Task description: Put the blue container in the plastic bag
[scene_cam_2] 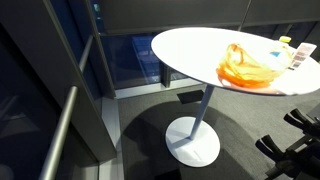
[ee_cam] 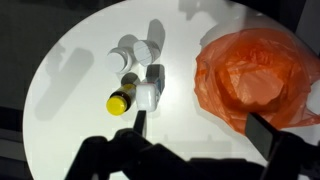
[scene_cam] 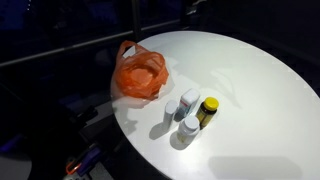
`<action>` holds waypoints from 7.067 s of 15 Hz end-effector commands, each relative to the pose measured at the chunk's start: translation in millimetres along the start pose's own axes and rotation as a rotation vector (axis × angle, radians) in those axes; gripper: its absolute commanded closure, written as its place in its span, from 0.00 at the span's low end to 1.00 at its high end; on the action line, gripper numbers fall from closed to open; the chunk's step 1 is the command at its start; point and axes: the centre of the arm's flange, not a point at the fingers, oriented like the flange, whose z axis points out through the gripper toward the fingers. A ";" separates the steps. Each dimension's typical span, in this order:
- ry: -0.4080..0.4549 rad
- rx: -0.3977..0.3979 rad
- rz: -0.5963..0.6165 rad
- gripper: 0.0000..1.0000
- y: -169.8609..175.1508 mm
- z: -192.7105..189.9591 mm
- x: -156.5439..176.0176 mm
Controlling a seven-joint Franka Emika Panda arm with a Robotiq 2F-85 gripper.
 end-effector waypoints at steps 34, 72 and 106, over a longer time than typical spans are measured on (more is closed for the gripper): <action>-0.038 -0.035 0.045 0.00 40.4 195.6 84.3; 0.036 0.040 -0.134 0.78 -40.9 94.4 68.0; -0.056 0.098 -0.421 0.78 -156.7 159.6 79.4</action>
